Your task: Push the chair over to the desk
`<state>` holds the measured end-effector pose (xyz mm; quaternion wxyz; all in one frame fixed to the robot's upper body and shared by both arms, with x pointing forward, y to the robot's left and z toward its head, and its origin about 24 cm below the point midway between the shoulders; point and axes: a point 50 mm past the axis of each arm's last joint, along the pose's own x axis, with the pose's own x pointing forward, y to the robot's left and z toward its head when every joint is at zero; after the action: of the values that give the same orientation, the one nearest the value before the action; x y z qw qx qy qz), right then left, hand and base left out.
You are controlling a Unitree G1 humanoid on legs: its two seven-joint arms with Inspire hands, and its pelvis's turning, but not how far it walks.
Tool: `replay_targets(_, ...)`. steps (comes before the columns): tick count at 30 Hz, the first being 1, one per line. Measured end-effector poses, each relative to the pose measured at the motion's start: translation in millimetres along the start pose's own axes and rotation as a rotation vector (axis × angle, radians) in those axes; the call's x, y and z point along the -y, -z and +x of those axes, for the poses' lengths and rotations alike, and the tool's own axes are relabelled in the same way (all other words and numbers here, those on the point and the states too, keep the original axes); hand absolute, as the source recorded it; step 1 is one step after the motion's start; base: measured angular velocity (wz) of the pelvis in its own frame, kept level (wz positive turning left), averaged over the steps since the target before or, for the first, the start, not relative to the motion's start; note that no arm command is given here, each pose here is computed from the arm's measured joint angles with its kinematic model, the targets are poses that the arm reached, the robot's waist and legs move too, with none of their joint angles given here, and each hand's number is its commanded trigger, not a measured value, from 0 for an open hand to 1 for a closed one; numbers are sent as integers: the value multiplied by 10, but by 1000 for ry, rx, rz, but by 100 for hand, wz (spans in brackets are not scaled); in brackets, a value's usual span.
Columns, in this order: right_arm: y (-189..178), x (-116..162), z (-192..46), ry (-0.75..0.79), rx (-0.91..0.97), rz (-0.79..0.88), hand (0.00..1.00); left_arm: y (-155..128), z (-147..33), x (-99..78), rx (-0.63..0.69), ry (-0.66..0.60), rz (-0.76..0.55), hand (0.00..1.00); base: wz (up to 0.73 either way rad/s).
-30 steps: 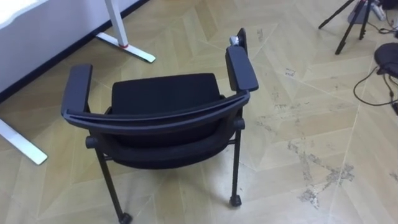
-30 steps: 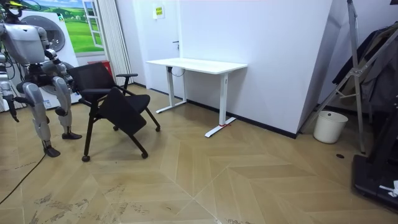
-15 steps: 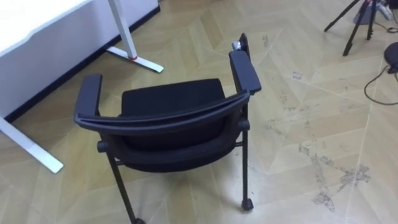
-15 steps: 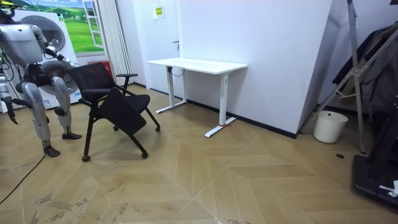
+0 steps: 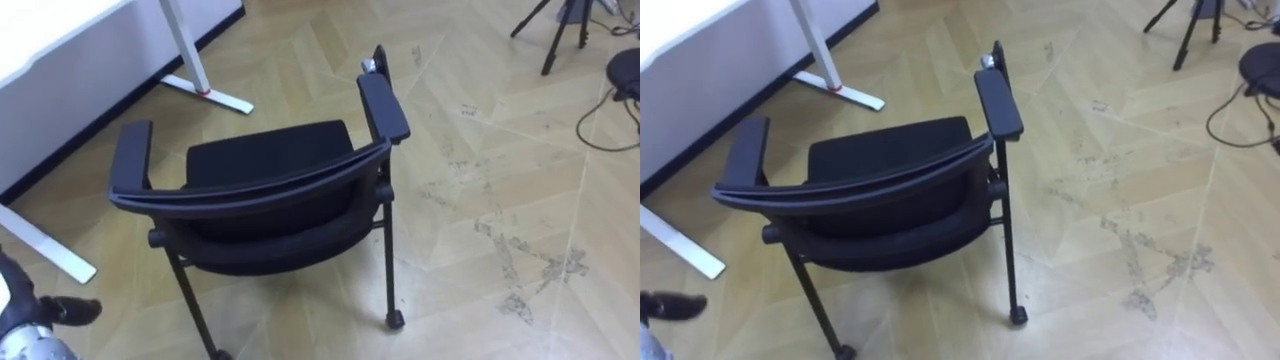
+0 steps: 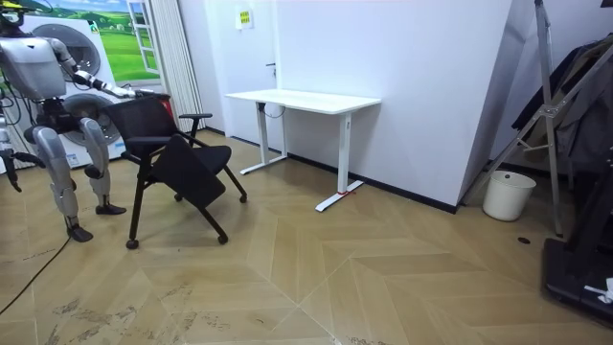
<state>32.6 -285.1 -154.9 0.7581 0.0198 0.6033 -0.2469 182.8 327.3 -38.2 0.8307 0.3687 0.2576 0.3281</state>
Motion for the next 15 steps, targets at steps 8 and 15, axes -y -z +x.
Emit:
replay_targets(8, -9, -28, -1, -20, 5, -21, 0, -423, -53, 35, 209, 32, 60, 0, 0)
replay_targets(15, -16, -62, 1, -28, 2, -28, 0, -551, -122, 134, 297, 77, 189, 0, 2)
